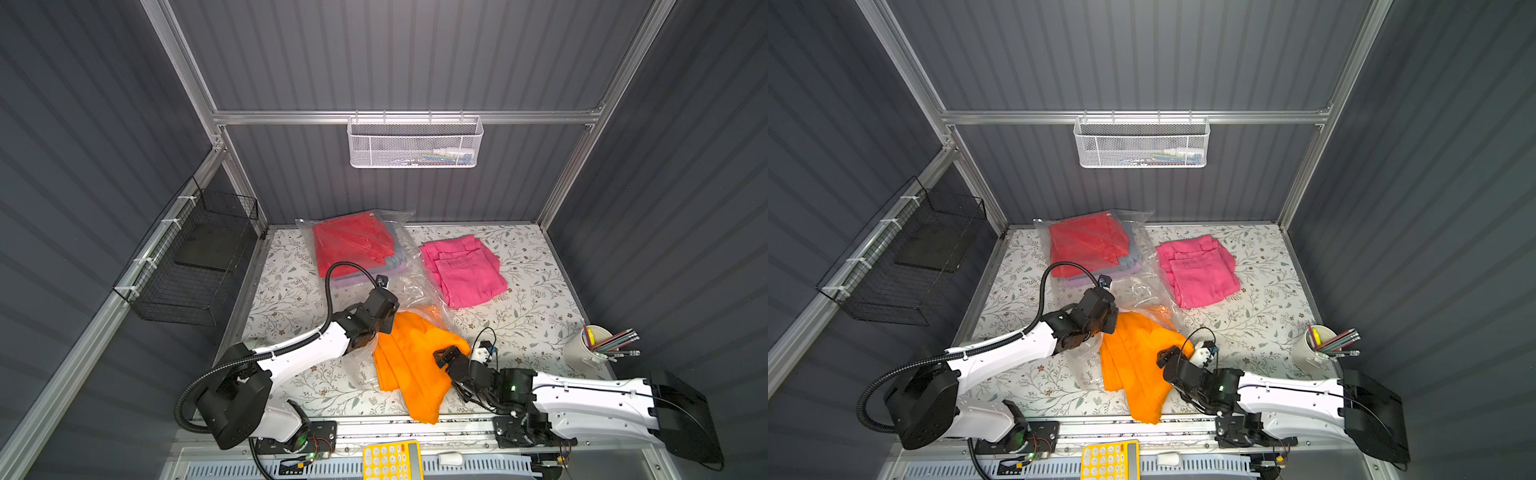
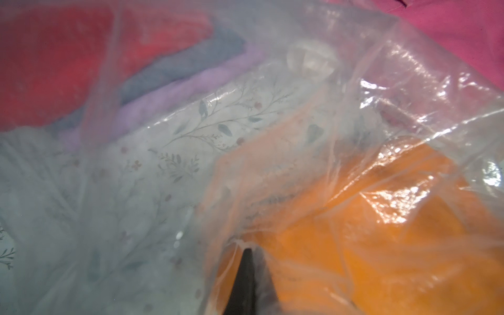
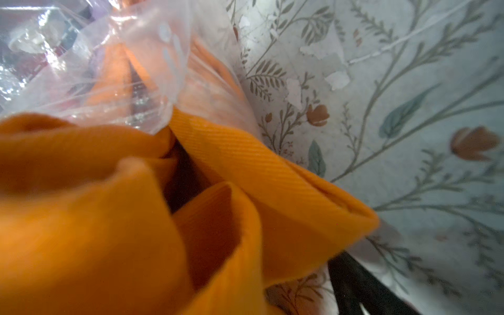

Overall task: Take the trousers out of the vacuum bag
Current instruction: Take out the trousers from the vacuum bag.

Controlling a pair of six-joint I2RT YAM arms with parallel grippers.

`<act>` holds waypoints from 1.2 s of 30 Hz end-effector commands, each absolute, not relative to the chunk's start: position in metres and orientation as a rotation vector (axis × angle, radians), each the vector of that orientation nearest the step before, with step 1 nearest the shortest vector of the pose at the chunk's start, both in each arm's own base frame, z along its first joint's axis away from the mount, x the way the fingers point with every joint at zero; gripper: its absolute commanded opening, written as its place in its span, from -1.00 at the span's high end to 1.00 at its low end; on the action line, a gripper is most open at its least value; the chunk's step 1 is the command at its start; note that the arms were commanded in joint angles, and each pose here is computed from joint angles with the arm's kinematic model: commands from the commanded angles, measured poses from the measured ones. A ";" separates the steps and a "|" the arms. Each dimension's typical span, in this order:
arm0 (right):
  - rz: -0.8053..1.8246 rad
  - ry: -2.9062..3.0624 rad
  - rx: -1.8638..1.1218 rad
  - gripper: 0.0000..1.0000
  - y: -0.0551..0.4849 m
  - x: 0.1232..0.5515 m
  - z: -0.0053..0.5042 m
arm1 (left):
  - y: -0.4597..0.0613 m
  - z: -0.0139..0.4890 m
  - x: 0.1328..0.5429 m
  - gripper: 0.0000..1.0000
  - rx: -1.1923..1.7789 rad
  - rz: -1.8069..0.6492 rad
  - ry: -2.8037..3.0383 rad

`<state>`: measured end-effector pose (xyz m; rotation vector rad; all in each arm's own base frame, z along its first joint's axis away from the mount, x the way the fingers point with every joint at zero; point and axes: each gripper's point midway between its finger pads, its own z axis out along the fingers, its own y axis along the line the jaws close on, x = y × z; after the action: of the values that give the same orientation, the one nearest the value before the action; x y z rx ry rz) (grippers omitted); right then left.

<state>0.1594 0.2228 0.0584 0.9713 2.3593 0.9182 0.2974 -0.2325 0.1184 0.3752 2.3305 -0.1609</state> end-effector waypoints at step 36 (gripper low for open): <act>1.169 2.139 0.596 1.00 0.256 0.184 0.160 | -0.230 0.127 0.300 1.00 0.352 -0.165 2.317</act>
<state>0.1805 0.2396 0.1201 0.6362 2.2091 1.0476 0.2963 -0.2311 0.1221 0.3717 2.3266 -0.1641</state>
